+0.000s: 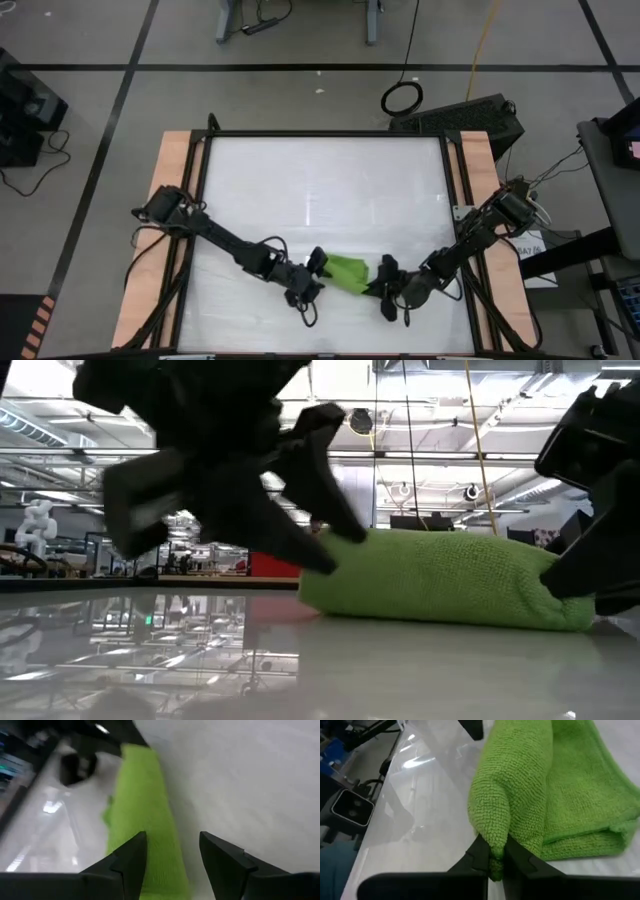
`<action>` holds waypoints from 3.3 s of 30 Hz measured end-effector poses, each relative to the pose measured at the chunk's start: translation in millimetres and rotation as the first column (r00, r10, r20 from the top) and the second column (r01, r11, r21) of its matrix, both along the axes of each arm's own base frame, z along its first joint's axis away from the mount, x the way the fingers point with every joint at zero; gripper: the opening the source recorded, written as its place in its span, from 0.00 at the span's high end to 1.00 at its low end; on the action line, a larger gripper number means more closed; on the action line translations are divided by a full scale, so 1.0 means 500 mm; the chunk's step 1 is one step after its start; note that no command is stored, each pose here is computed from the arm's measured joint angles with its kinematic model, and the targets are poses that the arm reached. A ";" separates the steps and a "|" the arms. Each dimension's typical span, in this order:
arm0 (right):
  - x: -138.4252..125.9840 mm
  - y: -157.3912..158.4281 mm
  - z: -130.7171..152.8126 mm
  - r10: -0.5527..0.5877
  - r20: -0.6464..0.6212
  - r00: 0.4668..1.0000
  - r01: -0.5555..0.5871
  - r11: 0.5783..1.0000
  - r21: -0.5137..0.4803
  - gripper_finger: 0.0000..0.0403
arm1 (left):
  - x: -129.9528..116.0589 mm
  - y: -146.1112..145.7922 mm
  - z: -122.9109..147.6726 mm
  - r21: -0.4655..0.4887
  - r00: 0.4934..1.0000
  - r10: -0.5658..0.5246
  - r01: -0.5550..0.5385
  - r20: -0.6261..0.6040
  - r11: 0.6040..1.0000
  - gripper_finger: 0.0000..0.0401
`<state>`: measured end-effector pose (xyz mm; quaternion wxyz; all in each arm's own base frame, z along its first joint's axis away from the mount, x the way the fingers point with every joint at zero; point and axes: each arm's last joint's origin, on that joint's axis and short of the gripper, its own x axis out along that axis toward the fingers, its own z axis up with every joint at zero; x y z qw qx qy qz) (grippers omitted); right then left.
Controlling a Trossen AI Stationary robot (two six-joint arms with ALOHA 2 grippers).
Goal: Roll towel
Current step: Roll the green towel on the table
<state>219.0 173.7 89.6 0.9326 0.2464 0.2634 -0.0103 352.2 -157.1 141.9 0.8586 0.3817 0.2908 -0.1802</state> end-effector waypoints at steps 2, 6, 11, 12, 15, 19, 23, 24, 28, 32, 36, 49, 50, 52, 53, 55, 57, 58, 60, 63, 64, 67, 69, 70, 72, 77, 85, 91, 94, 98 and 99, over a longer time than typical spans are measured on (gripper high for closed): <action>-0.003 -0.002 -0.002 -0.005 -0.008 1.000 0.006 1.000 0.024 0.96 | 0.007 -0.002 0.005 0.023 0.998 -0.020 0.019 0.055 1.000 0.53; -0.003 -0.002 -0.002 0.011 -0.018 1.000 -0.010 0.999 0.040 0.96 | 0.013 -0.008 0.015 0.048 0.991 -0.062 0.057 0.122 0.997 0.53; -0.002 -0.003 -0.002 0.014 -0.022 1.000 -0.013 0.999 0.049 0.96 | 0.017 0.000 0.011 0.055 0.990 -0.081 0.075 0.112 0.996 0.47; -0.002 -0.003 -0.002 0.017 -0.024 1.000 -0.016 0.999 0.052 0.96 | 0.020 0.004 0.006 0.055 0.992 -0.073 0.068 0.106 0.996 0.45; 0.001 -0.006 -0.002 0.022 -0.028 0.999 -0.020 0.998 0.059 0.96 | 0.026 0.015 -0.013 0.061 0.995 -0.057 0.052 0.080 0.997 0.35; 0.005 -0.010 -0.002 0.020 -0.027 0.999 -0.018 0.998 0.056 0.96 | 0.035 0.027 -0.038 0.016 0.999 0.009 -0.009 0.035 1.000 0.22; 0.005 -0.010 -0.002 0.022 -0.029 0.999 -0.021 0.998 0.053 0.96 | 0.033 0.029 -0.049 -0.007 0.999 0.041 -0.041 -0.011 0.999 0.24; 0.005 -0.010 -0.002 0.022 -0.029 0.999 -0.021 0.998 0.052 0.96 | 0.031 0.025 -0.051 -0.007 0.999 0.034 -0.034 -0.021 0.999 0.28; 0.005 -0.010 -0.002 0.023 -0.030 0.999 -0.022 0.999 0.049 0.96 | 0.021 0.011 -0.054 0.009 0.999 0.018 -0.018 -0.042 1.000 0.45; 0.006 -0.012 -0.002 0.024 -0.031 0.999 -0.022 0.999 0.047 0.96 | 0.020 0.010 -0.056 0.018 0.999 0.024 -0.023 -0.047 1.000 0.64; 0.009 -0.015 -0.002 0.028 -0.037 0.999 -0.026 0.998 0.057 0.96 | 0.019 0.011 -0.056 0.007 0.998 0.041 -0.041 -0.048 0.999 0.81; 0.007 -0.015 0.012 0.144 -0.005 0.990 -0.143 0.982 -0.120 0.64 | 0.043 0.088 -0.060 -0.413 0.955 0.139 -0.241 -0.261 0.878 0.96; 0.006 -0.016 0.019 0.157 0.001 0.988 -0.155 0.978 -0.141 0.60 | 0.046 0.096 -0.060 -0.446 0.950 0.138 -0.256 -0.282 0.858 0.96; 0.006 -0.017 0.035 0.178 0.015 0.984 -0.173 0.968 -0.184 0.52 | 0.049 0.110 -0.060 -0.498 0.940 0.130 -0.281 -0.316 0.820 0.96; 0.006 -0.016 0.043 0.185 0.024 0.982 -0.177 0.962 -0.207 0.49 | 0.051 0.117 -0.060 -0.520 0.935 0.126 -0.293 -0.332 0.802 0.96; 0.004 -0.010 0.059 0.194 0.034 0.981 -0.176 0.943 -0.282 0.44 | 0.053 0.128 -0.061 -0.558 0.923 0.123 -0.323 -0.365 0.765 0.96; 0.003 0.004 0.073 0.208 0.045 0.977 -0.177 0.910 -0.374 0.40 | 0.054 0.140 -0.061 -0.585 0.912 0.121 -0.349 -0.392 0.732 0.96; 0.002 0.013 0.079 0.222 0.038 0.974 -0.185 0.886 -0.425 0.39 | 0.054 0.144 -0.062 -0.597 0.906 0.118 -0.361 -0.407 0.716 0.96; 0.002 0.032 0.088 0.259 0.005 0.966 -0.217 0.820 -0.530 0.39 | 0.056 0.151 -0.065 -0.612 0.901 0.102 -0.365 -0.421 0.702 0.96; 0.007 0.058 0.088 0.288 -0.078 0.954 -0.267 0.708 -0.653 0.38 | 0.056 0.159 -0.065 -0.628 0.893 0.096 -0.382 -0.439 0.678 0.96; 0.009 0.064 0.085 0.287 -0.106 0.952 -0.280 0.677 -0.681 0.38 | 0.057 0.160 -0.065 -0.630 0.893 0.096 -0.384 -0.441 0.676 0.96; 0.018 0.076 0.072 0.262 -0.165 0.951 -0.296 0.610 -0.735 0.38 | 0.057 0.166 -0.066 -0.634 0.891 0.092 -0.386 -0.445 0.670 0.94; 0.024 0.080 0.057 0.226 -0.199 0.954 -0.295 0.567 -0.769 0.38 | 0.058 0.168 -0.066 -0.643 0.888 0.090 -0.394 -0.452 0.657 0.93; 0.027 0.081 0.050 0.215 -0.215 0.953 -0.300 0.546 -0.782 0.39 | 0.058 0.170 -0.066 -0.645 0.885 0.091 -0.400 -0.457 0.651 0.93; 0.031 0.083 0.038 0.181 -0.228 0.957 -0.289 0.510 -0.810 0.39 | 0.058 0.172 -0.067 -0.650 0.882 0.085 -0.402 -0.463 0.645 0.93; 0.037 0.079 0.023 0.134 -0.225 0.965 -0.262 0.487 -0.833 0.43 | 0.057 0.171 -0.067 -0.656 0.881 0.069 -0.398 -0.467 0.641 0.92; 0.046 0.049 0.011 0.038 -0.264 0.964 -0.229 0.624 -0.747 0.56 | 0.057 0.171 -0.067 -0.659 0.884 0.064 -0.392 -0.463 0.642 0.92; 0.061 0.027 0.006 0.002 -0.304 0.953 -0.211 0.724 -0.656 0.75 | 0.058 0.170 -0.066 -0.656 0.892 0.054 -0.370 -0.449 0.658 0.90; 0.066 0.021 0.006 0.001 -0.310 0.951 -0.209 0.742 -0.637 0.86 | 0.058 0.170 -0.066 -0.653 0.895 0.050 -0.360 -0.443 0.667 0.81; 0.073 0.013 0.004 0.003 -0.334 0.942 -0.206 0.793 -0.573 0.97 | 0.054 0.167 -0.057 -0.648 0.901 0.038 -0.339 -0.431 0.682 0.66; 0.074 0.013 0.004 0.000 -0.335 0.942 -0.200 0.804 -0.561 0.98 | 0.053 0.165 -0.053 -0.645 0.906 0.031 -0.325 -0.423 0.692 0.62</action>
